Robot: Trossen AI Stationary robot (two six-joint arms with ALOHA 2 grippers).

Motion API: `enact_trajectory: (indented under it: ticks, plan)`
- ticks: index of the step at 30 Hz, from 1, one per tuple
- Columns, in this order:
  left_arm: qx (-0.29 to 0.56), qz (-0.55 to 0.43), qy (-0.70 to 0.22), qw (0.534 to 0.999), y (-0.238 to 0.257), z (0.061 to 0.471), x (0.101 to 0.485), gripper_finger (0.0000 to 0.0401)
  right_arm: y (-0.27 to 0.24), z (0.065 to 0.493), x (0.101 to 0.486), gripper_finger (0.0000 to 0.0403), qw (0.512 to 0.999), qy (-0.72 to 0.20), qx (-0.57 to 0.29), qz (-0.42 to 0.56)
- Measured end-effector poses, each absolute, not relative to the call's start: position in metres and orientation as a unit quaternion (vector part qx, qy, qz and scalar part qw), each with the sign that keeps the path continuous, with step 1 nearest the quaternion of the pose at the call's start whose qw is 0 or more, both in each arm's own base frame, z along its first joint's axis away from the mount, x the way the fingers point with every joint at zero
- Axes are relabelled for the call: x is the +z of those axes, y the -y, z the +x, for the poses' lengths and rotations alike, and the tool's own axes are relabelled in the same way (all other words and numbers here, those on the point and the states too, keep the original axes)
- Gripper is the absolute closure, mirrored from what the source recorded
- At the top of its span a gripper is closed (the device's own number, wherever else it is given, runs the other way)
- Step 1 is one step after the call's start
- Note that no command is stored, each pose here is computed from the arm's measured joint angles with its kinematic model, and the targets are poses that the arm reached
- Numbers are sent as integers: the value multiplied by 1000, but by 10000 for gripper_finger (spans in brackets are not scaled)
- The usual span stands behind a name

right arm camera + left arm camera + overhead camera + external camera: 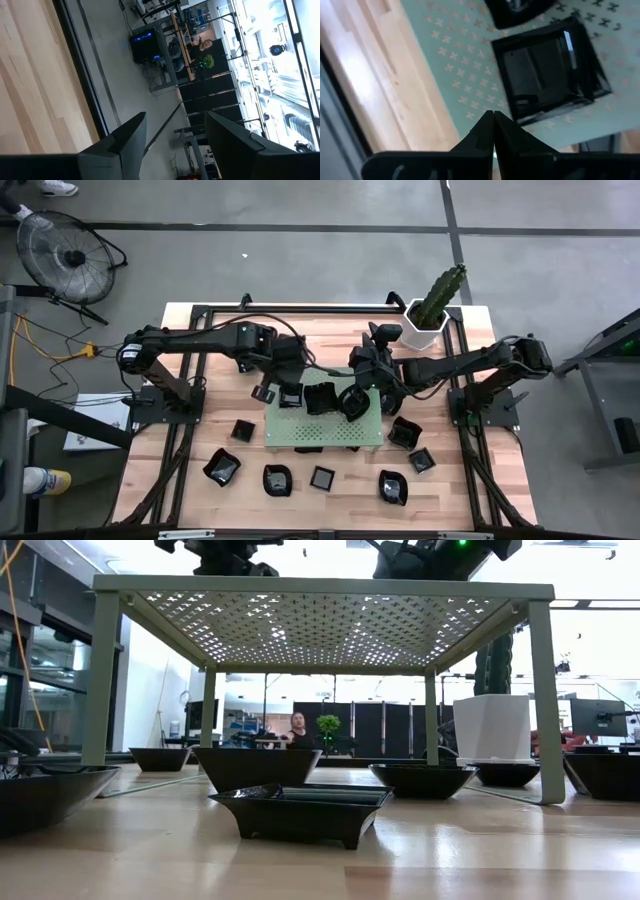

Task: Pick & Place Mini shaped plates
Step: Stack the black square shaped plate on top of the black square shaped plate on the shelf

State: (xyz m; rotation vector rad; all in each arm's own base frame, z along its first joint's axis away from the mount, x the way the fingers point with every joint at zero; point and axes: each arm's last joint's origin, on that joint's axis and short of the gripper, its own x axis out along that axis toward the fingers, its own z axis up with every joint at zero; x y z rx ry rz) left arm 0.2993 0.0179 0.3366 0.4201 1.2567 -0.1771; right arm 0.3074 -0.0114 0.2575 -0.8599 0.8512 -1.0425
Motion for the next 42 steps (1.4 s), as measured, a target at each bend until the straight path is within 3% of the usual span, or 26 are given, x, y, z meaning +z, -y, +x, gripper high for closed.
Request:
enact_trajectory:
  ticks: [18,30,42]
  plan:
    - [-97,182,-601,772,-17,297,321,401,11,307,257,206,698,-382,-467,-386]
    - [-45,207,-608,765,-20,297,325,401,11,307,258,206,698,-382,-468,-386]
    - [-99,170,-585,787,-14,299,333,401,11,307,257,206,698,-381,-468,-385]
